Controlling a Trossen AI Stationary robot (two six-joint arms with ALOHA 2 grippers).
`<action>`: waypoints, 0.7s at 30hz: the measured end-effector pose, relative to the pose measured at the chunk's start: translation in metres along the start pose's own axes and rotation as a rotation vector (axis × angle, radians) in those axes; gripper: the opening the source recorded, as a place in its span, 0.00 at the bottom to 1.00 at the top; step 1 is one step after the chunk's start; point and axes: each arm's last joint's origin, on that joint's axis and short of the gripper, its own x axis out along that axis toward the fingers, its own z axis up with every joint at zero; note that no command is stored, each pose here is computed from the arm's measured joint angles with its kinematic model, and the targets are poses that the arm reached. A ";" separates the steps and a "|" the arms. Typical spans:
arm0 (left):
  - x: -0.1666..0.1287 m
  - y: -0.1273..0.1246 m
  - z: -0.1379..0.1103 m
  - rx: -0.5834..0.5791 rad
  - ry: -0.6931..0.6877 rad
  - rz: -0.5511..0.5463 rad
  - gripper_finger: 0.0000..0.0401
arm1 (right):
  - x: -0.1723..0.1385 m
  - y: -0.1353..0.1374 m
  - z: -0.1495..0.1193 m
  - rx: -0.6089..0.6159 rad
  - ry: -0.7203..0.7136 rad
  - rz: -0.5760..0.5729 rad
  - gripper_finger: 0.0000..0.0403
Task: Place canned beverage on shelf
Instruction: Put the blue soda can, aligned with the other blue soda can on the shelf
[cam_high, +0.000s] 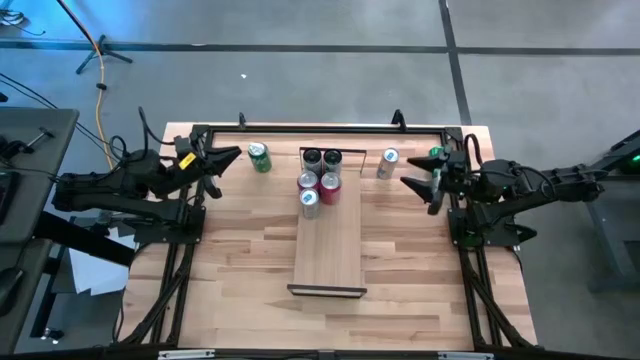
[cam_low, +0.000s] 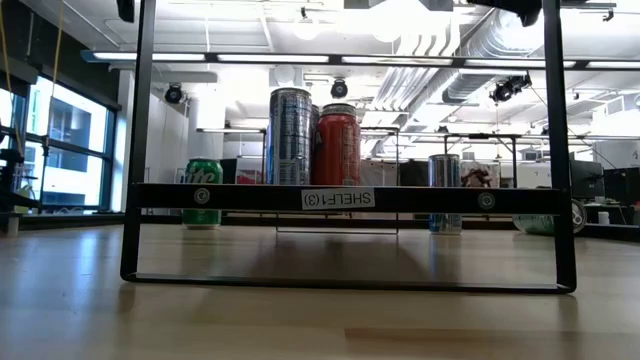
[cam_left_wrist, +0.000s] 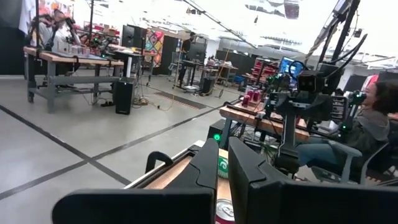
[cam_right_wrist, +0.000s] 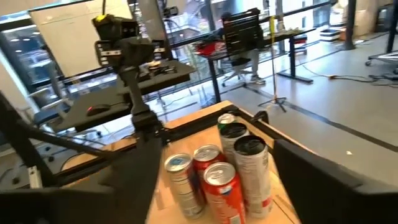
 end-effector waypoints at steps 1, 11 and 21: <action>0.000 0.000 0.000 -0.005 0.002 0.000 0.00 | 0.000 0.000 0.000 0.000 -0.001 -0.006 0.75; 0.000 0.000 0.000 -0.024 0.002 0.000 0.00 | 0.001 -0.002 0.002 0.077 -0.037 -0.088 0.90; 0.000 0.000 0.000 -0.024 0.002 -0.003 0.00 | 0.022 -0.021 0.057 0.221 0.031 -0.478 0.90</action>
